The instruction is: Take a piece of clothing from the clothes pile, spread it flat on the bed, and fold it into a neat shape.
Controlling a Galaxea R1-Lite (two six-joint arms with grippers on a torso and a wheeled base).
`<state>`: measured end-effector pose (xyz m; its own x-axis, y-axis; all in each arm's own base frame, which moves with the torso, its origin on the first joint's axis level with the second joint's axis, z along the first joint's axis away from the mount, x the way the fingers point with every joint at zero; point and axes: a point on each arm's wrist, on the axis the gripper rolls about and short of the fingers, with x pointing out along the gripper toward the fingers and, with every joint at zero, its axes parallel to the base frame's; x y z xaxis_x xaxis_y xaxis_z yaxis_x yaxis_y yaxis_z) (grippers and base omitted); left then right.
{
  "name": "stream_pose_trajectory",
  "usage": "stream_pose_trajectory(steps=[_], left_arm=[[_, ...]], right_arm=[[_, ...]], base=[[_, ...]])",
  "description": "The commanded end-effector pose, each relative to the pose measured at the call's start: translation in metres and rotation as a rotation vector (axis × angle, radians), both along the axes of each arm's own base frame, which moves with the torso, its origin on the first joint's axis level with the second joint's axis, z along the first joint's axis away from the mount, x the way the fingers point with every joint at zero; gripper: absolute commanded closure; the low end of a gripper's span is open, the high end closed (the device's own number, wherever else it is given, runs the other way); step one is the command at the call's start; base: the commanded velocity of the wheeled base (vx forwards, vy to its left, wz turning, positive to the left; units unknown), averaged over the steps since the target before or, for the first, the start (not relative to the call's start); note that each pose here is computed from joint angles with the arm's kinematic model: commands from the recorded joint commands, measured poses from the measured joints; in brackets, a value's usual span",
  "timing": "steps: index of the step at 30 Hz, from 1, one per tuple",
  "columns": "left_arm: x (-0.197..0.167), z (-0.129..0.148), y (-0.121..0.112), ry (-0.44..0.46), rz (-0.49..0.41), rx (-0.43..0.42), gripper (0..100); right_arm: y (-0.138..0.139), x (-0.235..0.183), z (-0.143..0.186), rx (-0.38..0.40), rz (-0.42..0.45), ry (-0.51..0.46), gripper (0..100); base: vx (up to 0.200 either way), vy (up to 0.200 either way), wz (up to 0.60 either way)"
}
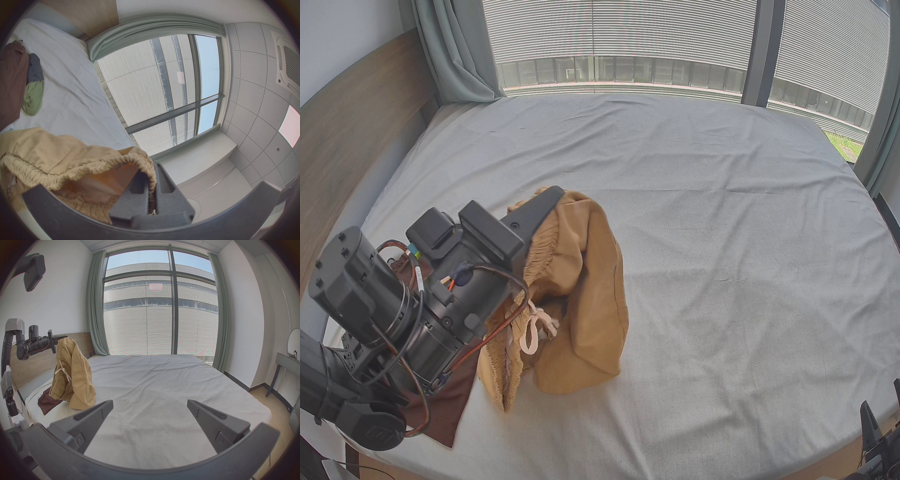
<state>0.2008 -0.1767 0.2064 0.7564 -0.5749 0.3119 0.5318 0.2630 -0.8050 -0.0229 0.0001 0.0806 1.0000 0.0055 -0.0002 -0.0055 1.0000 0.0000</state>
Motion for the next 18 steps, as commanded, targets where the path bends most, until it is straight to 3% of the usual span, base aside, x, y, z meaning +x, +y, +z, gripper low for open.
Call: stream_pose_trajectory(steps=[1,18], left_arm=[[0.003,-0.007,-0.015,0.014,-0.033,0.013,100],[0.005,-0.03,-0.08,0.044,-0.185,0.048,100]], right_arm=[[0.0,0.0,-0.005,0.0,0.001,0.0,0],[0.0,0.0,-0.005,0.0,-0.001,0.0,0]], base=[[0.0,0.0,0.0],[0.0,0.0,0.0]])
